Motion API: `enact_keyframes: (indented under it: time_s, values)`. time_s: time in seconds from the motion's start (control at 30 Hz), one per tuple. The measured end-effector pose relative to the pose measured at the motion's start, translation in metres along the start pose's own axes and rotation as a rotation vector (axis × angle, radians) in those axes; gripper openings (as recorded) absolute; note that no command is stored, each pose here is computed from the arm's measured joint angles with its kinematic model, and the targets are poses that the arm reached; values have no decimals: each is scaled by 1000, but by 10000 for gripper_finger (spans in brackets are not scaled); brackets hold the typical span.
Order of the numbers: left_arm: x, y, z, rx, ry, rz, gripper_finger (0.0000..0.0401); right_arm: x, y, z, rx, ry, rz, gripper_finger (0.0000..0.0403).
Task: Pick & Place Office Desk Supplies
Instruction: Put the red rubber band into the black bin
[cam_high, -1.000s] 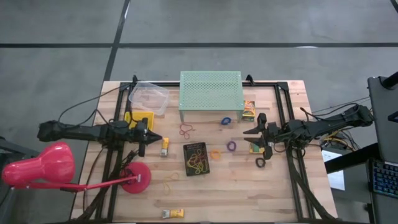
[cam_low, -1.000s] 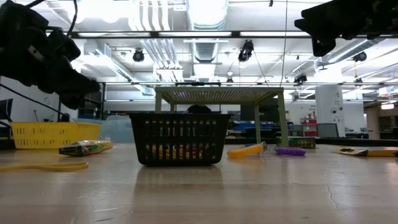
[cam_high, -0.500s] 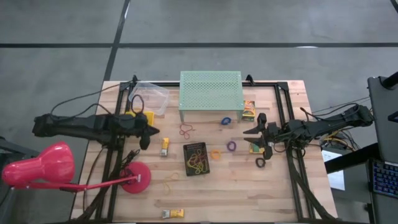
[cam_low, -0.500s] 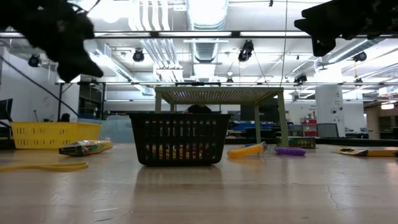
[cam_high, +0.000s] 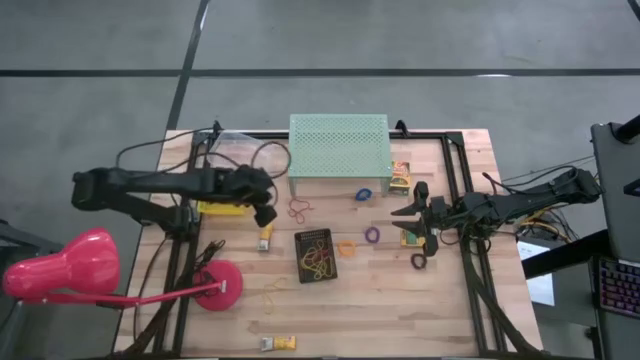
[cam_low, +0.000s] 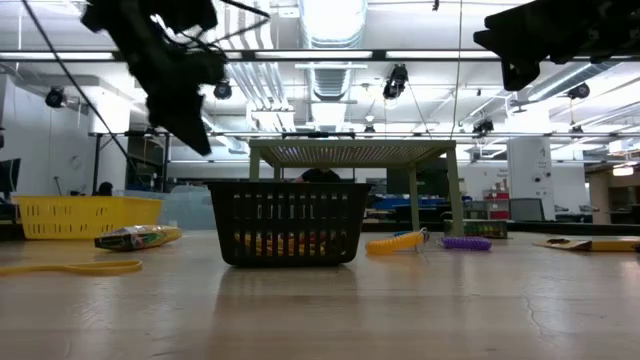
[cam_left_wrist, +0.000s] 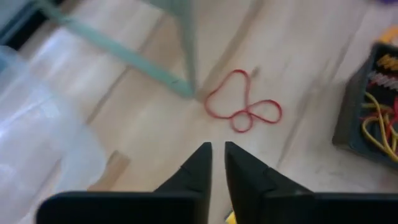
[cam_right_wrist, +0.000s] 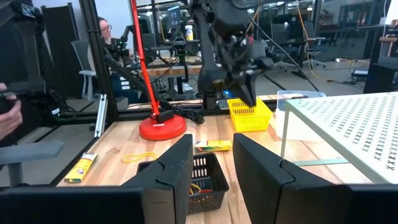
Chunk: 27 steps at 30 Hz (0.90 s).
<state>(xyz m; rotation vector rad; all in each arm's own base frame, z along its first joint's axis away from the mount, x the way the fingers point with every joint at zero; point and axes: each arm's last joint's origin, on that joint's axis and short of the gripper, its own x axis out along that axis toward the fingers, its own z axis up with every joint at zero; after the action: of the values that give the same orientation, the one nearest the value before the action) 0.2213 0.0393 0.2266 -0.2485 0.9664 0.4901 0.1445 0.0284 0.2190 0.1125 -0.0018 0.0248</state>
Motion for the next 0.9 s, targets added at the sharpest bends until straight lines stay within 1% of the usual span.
enact_keyframes:
  time_s: [0.2, 0.37, 0.47, 0.53, 0.7, 0.9]
  values:
    - [33, 2, 10, 92, 2, -66, 121, 0, 0, 0, 0, 0, 0, 114]
    - [56, -3, 15, 201, -37, -80, 157, 0, 0, 0, 0, 0, 0, 119]
    - [71, -7, 13, 252, -14, -92, 170, 0, 0, 0, 0, 0, 0, 116]
    - [81, -8, 10, 264, 19, -101, 176, 0, 0, 0, 0, 0, 0, 114]
    - [99, -11, 6, 267, 41, -102, 187, 0, 0, 0, 0, 0, 0, 107]
    - [110, -12, 4, 267, 47, -100, 197, 0, 0, 0, 0, 0, 0, 107]
